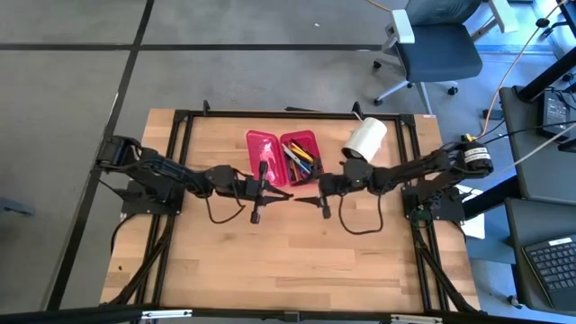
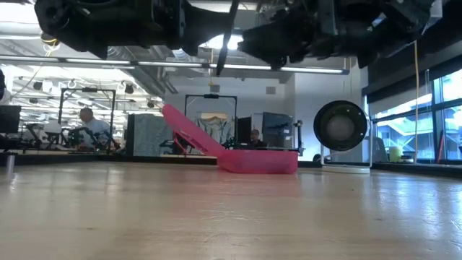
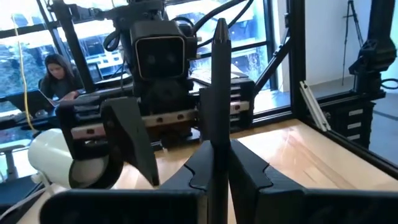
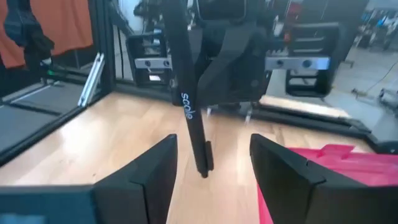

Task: Pick & place school supplies into a supply box
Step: Put the black pen into the red supply box

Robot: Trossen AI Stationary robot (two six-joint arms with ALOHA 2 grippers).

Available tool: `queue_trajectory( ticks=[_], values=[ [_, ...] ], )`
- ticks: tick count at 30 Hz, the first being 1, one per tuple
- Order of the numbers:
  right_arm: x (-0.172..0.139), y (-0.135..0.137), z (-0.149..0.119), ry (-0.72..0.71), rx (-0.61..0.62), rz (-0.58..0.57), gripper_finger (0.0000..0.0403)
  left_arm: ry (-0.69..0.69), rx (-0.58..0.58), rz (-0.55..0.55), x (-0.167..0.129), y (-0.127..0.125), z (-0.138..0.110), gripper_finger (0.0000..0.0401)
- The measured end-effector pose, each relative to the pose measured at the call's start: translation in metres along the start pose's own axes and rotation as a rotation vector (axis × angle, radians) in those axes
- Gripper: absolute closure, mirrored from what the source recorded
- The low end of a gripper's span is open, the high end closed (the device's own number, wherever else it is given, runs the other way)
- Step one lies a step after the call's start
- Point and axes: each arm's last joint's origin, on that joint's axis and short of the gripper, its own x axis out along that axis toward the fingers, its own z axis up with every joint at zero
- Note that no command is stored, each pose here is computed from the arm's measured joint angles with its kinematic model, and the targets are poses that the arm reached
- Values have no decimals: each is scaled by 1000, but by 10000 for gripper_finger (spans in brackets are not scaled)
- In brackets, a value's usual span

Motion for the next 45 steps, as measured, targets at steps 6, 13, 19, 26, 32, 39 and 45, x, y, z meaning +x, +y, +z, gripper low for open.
queue_trajectory(
  ticks=[6, 13, 19, 26, 32, 39, 45],
  values=[
    [12, 0, -7, 25, 4, 8, 196, -22, 27, 10, 0, 1, 2, 381],
    [26, -1, -7, -18, 0, 31, 196, -50, 33, 16, 0, 1, 5, 381],
    [36, -1, -9, -15, 8, 72, 199, -60, 36, 19, 0, 1, 6, 379],
    [37, -1, -9, -15, 29, 84, 257, -54, 36, 17, 0, 1, 5, 379],
    [37, -1, -9, -17, 28, 84, 326, -53, 36, 14, 0, 1, 5, 375],
    [37, 0, -9, -15, 28, 88, 360, -54, 39, 28, 0, 1, 5, 340],
    [37, -1, -9, -10, 47, 75, 358, -46, 37, 93, 0, 3, 5, 314]
  ],
)
